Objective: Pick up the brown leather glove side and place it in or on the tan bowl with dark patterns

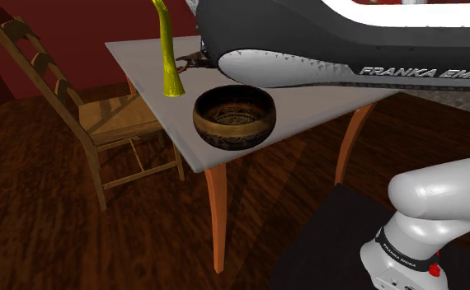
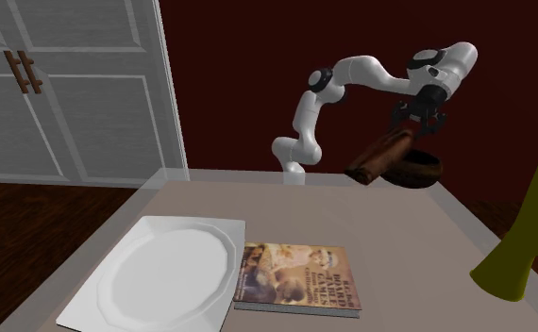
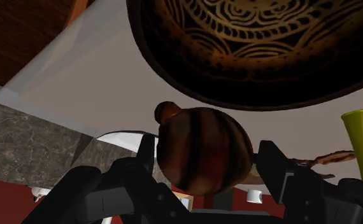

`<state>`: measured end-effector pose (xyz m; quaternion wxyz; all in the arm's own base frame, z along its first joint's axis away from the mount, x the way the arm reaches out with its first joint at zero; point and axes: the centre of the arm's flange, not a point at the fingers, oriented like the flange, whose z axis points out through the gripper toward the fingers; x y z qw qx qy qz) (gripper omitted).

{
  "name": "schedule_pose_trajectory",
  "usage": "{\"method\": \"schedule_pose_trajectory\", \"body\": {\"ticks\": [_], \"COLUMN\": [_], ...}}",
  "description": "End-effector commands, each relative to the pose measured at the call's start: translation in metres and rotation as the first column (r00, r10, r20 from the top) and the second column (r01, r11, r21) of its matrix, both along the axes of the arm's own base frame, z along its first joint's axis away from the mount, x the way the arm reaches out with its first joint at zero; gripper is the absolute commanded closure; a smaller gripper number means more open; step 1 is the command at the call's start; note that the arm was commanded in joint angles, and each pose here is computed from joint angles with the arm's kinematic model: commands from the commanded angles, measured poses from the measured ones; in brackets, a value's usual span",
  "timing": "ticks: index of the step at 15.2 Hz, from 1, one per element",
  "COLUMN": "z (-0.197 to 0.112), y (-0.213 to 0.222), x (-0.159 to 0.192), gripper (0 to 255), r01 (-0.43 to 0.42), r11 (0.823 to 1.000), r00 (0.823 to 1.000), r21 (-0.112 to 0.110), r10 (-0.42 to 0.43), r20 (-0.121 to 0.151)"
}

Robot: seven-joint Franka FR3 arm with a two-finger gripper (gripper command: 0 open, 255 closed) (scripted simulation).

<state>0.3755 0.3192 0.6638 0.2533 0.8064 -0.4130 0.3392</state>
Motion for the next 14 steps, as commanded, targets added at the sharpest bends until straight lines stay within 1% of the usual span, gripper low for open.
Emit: {"method": "schedule_pose_trajectory", "body": {"ticks": [1, 8, 9, 14], "z": [-0.003, -0.009, -0.009, -0.036], "y": [0.024, 0.109, 0.113, 0.113], "x": [-0.011, -0.047, -0.049, -0.049], "gripper": [255, 255, 255, 255], "r01": [0.0, 0.0, 0.0, 0.0], "r11": [1.0, 1.0, 1.0, 1.0], "r00": [1.0, 1.0, 1.0, 1.0], "r21": [0.0, 0.0, 0.0, 0.0], "r10": [0.0, 0.0, 0.0, 0.0], "r20": [0.0, 0.0, 0.0, 0.0]}}
